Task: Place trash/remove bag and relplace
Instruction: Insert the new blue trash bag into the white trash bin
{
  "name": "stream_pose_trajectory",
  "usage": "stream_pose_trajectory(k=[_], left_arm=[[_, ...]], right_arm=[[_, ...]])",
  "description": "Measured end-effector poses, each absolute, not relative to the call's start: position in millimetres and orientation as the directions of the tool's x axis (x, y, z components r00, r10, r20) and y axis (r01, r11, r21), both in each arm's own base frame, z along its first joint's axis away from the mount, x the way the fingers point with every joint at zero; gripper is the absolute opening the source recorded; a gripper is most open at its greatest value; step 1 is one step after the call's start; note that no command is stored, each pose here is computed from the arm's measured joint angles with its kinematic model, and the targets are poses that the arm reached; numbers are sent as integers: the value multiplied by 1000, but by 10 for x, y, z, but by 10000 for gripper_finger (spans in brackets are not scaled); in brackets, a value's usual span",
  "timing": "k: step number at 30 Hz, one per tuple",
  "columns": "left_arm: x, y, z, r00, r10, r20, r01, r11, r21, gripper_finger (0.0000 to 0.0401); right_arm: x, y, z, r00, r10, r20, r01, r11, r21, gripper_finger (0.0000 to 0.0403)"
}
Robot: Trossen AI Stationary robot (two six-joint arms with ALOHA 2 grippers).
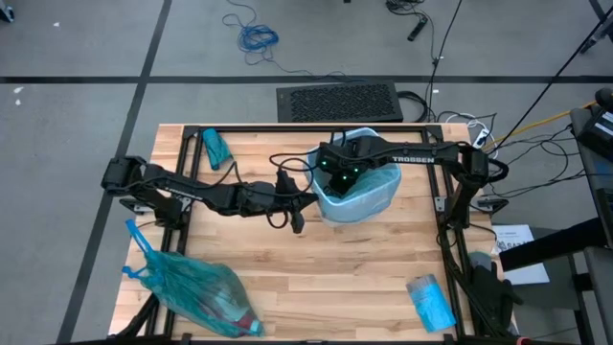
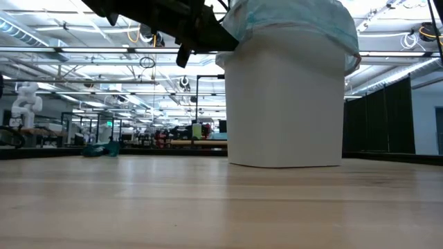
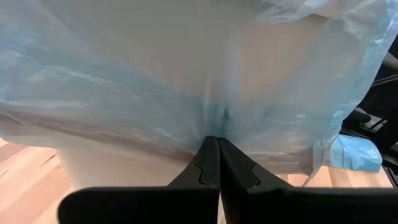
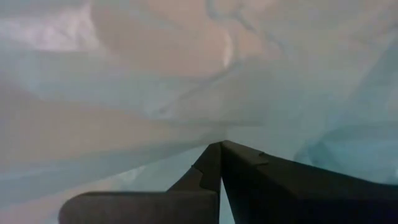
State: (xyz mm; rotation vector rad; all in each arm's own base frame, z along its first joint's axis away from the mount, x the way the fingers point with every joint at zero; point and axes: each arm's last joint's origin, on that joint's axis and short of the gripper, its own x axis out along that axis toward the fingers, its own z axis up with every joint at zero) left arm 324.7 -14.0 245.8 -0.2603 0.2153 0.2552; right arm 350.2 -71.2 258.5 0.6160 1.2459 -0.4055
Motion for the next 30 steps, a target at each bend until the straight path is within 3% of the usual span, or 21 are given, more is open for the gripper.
stream_pose_trajectory(k=[8, 30], left_arm=[[3247, -141, 2456, 945, 217, -244, -273, 935, -225, 0], [3249, -144, 2458, 949, 198, -245, -260, 932, -254, 0]], right_arm=[[3478, -708, 2652, 298, 39, -954, 602, 768, 219, 0], [2780, -539, 3803, 642, -52, -765, 514, 769, 379, 0]])
